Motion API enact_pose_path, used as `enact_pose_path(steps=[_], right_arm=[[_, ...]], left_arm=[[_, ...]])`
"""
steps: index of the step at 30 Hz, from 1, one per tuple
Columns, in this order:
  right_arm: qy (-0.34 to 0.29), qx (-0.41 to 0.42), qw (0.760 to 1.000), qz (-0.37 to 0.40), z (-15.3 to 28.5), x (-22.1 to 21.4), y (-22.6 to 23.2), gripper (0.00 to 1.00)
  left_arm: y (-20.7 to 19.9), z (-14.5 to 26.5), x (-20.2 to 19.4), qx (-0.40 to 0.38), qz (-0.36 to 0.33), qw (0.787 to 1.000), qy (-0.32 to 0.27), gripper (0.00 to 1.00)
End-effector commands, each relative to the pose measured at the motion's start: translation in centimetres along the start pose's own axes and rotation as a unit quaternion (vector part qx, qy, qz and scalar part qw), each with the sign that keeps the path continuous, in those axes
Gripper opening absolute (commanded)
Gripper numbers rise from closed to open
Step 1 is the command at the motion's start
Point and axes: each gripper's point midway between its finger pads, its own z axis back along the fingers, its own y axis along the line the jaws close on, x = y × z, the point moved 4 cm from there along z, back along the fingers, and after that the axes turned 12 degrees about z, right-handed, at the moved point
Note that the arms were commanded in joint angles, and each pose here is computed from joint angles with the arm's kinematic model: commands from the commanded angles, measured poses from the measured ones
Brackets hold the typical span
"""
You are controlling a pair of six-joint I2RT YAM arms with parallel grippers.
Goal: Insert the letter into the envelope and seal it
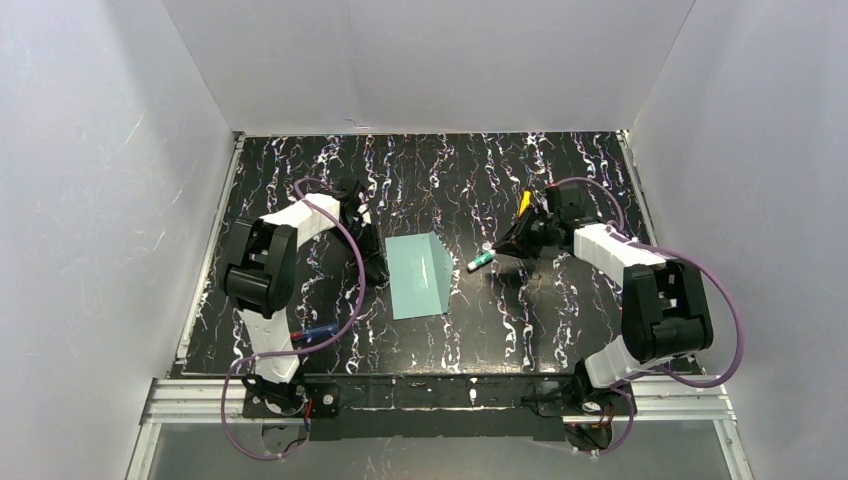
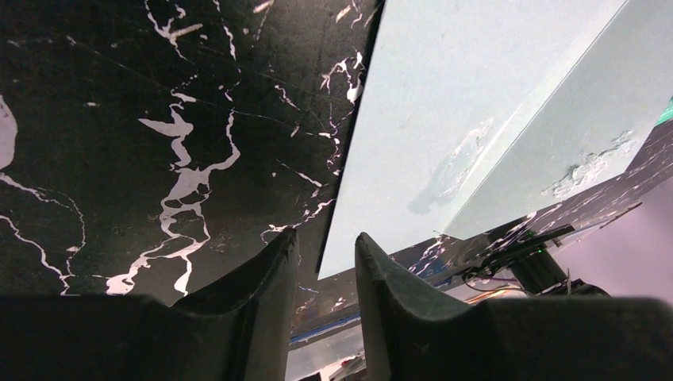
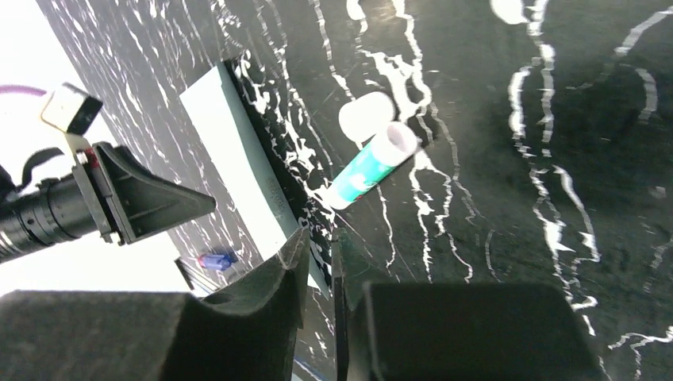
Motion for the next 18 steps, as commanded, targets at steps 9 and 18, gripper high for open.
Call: enact_pose_path(steps=[9, 18], right_arm=[[0.048, 0.0, 0.993, 0.106, -4.4, -2.0, 3.5, 0.16], [0.076, -0.005, 0.987, 0.142, -6.9, -4.1, 5.1, 0.08]], left_arm=[[0.0, -0.9, -0.4, -0.002, 0.014, 1.0, 0.025, 0.27], [0.5, -1.6, -0.5, 0.006, 0.024, 0.999, 0.028, 0.26]])
